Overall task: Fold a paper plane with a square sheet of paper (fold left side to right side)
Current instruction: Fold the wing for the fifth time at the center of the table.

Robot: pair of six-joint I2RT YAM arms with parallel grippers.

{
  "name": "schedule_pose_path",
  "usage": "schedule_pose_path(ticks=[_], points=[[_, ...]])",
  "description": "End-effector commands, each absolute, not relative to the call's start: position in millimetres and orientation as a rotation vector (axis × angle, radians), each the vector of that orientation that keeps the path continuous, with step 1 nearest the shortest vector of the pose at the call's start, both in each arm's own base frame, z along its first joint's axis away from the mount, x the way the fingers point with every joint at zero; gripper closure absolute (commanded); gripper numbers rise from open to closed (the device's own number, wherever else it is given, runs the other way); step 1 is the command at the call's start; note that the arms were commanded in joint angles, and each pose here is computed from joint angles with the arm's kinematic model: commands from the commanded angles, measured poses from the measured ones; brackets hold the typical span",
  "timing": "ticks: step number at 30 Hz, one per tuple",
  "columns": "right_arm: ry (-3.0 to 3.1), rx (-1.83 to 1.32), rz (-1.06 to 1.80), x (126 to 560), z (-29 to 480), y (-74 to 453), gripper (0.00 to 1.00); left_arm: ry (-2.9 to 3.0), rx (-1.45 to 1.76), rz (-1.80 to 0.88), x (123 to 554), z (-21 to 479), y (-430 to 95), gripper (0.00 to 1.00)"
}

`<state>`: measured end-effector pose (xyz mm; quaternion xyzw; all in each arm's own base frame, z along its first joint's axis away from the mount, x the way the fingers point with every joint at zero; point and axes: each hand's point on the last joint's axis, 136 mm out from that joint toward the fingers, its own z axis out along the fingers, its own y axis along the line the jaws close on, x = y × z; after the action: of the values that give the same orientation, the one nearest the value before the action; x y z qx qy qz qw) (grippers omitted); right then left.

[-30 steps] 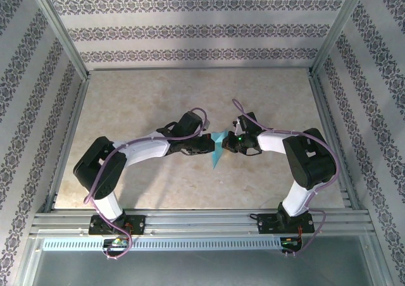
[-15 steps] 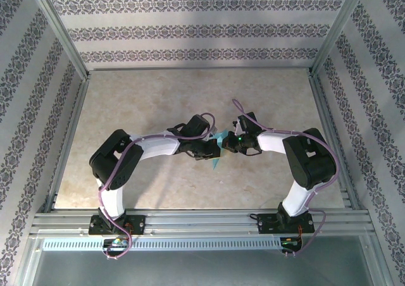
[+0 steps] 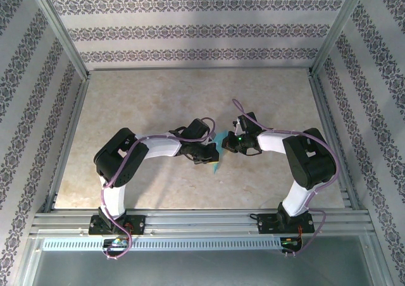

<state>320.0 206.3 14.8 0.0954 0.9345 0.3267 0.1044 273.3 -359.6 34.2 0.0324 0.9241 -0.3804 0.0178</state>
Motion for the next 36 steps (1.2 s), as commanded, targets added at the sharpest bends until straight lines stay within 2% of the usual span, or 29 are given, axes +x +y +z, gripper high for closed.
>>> schedule_pose_path(ticks=[1, 12, 19, 23, 30, 36], points=[[2.885, 0.295, 0.857, 295.9, -14.7, 197.2, 1.0, 2.91, 0.087, -1.186, 263.6, 19.6, -361.0, 0.98], [2.848, 0.267, 0.898, 304.9, -1.7, 204.1, 1.0, 2.978, 0.091, -1.07, 255.2, -3.6, -355.1, 0.99], [2.66, 0.186, 1.035, 335.6, 58.6, 214.3, 1.0, 3.061, 0.108, -0.818, 247.3, -26.1, -331.3, 1.0], [2.591, 0.167, 1.088, 335.4, 78.8, 207.8, 1.0, 3.065, 0.13, -0.78, 246.9, -25.0, -327.0, 1.0], [2.571, 0.143, 1.157, 313.4, 73.4, 209.0, 1.0, 3.086, 0.184, -0.756, 240.6, -24.5, -321.8, 1.0], [2.58, 0.107, 1.18, 314.5, 61.4, 221.2, 1.0, 3.108, 0.21, -0.705, 237.1, -26.6, -315.0, 1.0]])
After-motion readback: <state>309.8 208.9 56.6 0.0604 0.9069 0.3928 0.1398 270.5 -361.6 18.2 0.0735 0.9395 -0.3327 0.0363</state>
